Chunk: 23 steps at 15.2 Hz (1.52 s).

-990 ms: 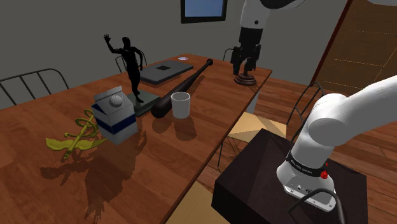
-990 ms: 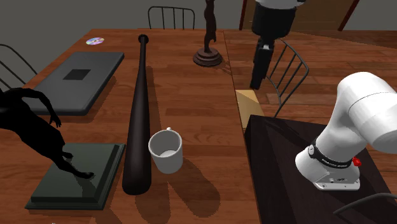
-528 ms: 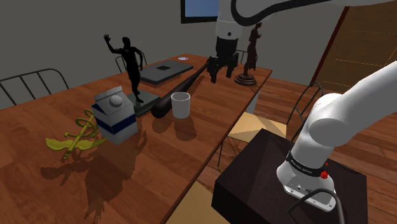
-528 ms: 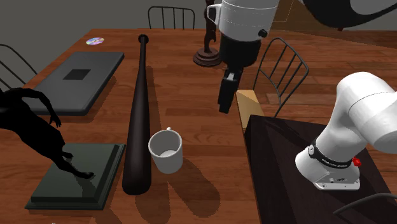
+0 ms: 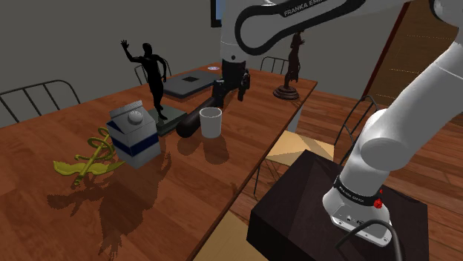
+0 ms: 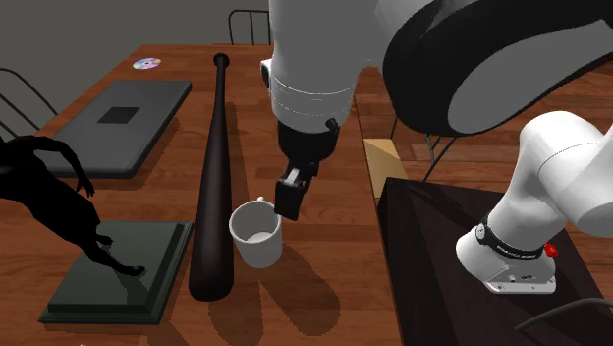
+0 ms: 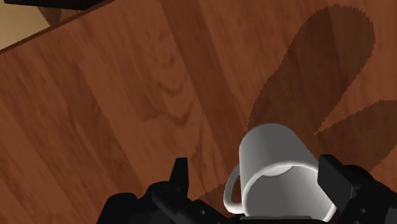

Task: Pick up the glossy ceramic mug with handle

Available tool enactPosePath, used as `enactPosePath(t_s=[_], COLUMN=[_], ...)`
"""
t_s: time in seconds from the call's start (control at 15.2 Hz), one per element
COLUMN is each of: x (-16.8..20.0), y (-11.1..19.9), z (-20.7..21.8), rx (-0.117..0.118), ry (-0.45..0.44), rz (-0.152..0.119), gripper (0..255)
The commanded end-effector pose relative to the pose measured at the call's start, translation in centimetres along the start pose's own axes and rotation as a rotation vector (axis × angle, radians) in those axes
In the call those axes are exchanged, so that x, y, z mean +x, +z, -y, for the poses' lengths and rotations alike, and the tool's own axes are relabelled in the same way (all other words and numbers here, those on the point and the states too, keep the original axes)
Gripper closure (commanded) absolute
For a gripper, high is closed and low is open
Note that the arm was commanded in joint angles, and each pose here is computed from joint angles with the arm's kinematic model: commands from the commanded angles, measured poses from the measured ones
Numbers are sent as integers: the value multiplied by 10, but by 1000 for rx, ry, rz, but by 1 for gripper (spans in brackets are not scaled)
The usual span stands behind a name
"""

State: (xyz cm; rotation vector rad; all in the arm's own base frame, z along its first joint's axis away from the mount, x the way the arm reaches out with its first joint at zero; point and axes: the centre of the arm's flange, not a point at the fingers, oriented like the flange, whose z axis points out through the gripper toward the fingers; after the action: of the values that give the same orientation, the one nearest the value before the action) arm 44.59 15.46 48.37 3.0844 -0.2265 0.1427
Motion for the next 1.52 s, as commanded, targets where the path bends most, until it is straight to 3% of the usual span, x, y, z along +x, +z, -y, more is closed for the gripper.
enactPosePath(t_s=[0.0, 0.46, 1.06, 1.12, 1.45], x=[14, 60, 56, 56, 56], y=[10, 47, 87, 87, 87], z=[21, 88, 89, 90, 90], rx=[-7, -34, -34, -34, -34], ry=[3, 11, 11, 11, 11], rz=[-14, -58, -58, -58, -58], gripper=[0, 0, 0, 255, 255])
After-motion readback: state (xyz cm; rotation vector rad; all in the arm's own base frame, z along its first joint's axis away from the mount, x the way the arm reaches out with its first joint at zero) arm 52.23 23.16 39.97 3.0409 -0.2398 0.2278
